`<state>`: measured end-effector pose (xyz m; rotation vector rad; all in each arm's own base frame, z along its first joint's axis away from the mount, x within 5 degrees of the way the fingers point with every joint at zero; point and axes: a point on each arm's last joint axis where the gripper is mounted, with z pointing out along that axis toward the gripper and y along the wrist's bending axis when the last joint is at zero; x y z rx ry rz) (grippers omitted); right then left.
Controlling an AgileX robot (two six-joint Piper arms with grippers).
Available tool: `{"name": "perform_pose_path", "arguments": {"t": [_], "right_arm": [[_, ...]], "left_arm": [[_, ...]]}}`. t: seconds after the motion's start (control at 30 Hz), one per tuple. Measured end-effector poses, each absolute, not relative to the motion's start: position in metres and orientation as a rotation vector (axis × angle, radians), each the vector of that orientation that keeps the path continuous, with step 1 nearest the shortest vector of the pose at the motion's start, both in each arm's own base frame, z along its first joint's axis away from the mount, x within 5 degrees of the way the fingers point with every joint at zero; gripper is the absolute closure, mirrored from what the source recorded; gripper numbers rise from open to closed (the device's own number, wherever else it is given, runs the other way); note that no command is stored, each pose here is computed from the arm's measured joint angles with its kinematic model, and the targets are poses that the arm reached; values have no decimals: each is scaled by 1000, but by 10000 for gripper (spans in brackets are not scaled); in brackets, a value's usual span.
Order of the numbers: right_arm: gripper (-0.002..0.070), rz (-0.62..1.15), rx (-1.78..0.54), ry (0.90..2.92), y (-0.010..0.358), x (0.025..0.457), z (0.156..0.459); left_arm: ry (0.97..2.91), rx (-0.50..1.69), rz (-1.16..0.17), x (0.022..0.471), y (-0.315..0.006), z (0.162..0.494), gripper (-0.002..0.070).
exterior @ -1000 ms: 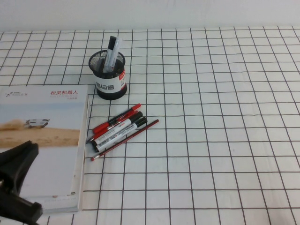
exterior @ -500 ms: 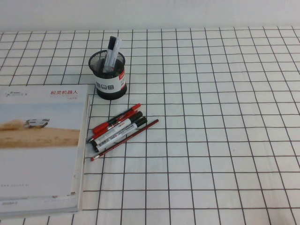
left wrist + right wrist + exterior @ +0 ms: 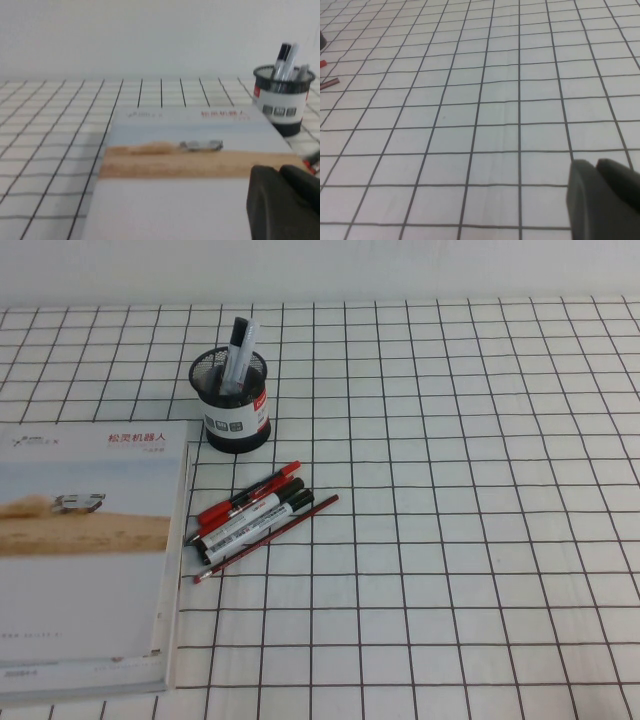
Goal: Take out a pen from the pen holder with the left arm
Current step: 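Take a marker out of the pen holder and lay it on the table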
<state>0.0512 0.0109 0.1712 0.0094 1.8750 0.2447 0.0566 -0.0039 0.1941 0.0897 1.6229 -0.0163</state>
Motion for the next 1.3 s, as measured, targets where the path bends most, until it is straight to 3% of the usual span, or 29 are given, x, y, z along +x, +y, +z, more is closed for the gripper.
{"name": "perform_pose_path", "arguments": {"t": [0.3, 1.3], "right_arm": [[691, 245, 9, 1875, 11, 51, 171], [691, 245, 9, 1875, 11, 51, 171]], "left_arm": [[1871, 123, -1, 53, -4, 172, 675], [1880, 126, 3, 52, -4, 171, 675]]}}
